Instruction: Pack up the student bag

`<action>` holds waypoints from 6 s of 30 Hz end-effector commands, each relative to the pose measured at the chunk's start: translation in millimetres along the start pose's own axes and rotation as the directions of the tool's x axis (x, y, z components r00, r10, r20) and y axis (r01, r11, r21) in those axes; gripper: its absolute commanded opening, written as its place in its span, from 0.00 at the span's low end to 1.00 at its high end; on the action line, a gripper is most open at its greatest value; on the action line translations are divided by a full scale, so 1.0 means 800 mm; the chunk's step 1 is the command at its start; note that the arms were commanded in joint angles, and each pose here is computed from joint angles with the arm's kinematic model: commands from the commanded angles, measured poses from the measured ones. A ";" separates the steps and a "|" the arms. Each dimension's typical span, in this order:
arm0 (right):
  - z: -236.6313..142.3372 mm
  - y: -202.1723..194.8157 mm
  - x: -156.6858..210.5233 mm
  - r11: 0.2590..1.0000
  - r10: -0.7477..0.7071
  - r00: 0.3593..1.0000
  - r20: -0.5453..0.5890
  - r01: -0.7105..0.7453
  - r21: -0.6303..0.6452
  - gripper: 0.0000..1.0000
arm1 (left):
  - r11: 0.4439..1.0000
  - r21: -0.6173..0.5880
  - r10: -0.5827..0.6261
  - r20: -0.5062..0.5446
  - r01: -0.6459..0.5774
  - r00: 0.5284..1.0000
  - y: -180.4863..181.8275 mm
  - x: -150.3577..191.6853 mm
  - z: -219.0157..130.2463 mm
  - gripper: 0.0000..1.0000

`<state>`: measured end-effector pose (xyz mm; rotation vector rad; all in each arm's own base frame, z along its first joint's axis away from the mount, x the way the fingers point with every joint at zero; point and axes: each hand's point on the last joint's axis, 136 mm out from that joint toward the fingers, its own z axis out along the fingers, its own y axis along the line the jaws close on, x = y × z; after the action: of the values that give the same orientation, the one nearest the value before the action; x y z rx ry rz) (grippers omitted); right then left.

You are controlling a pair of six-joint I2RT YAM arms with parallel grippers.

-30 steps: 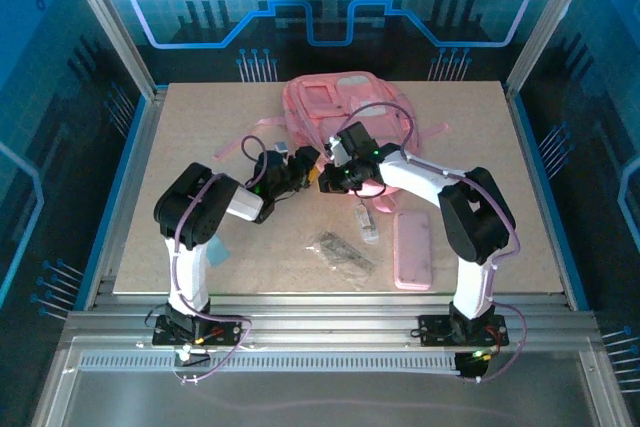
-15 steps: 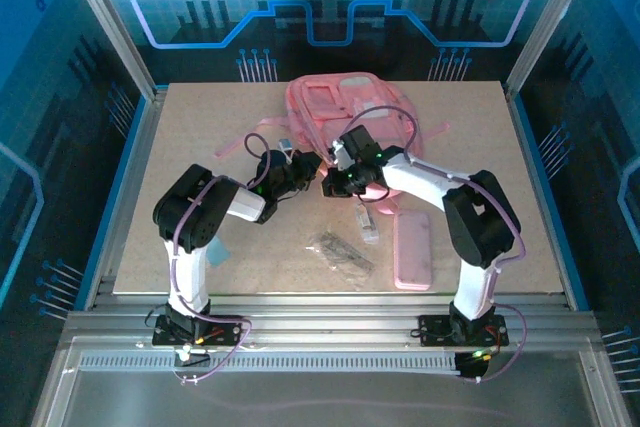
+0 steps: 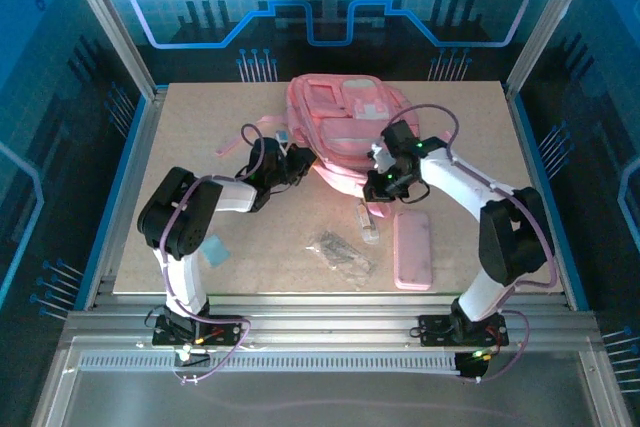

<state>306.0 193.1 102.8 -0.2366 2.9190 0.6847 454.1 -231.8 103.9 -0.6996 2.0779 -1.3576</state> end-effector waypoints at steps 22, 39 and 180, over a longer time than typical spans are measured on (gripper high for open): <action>0.029 0.227 -0.105 0.845 -0.208 0.973 0.101 0.231 -0.482 0.00 | 0.968 -0.249 0.013 0.194 0.036 0.981 -0.005 -0.018 -0.125 0.89; 0.063 0.165 0.013 0.922 -0.272 0.955 -0.117 0.223 -0.316 0.00 | 0.964 -0.261 0.117 0.262 -0.046 0.958 0.012 -0.062 -0.054 0.00; 0.095 0.119 -0.079 0.968 -0.140 0.986 0.095 0.156 -0.196 0.71 | 0.854 -0.497 0.200 0.038 -0.155 0.979 0.098 -0.012 -0.099 0.88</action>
<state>371.3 311.4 79.3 -0.4410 2.7094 0.8520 401.0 -135.3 71.3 -0.7172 2.3150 -0.6116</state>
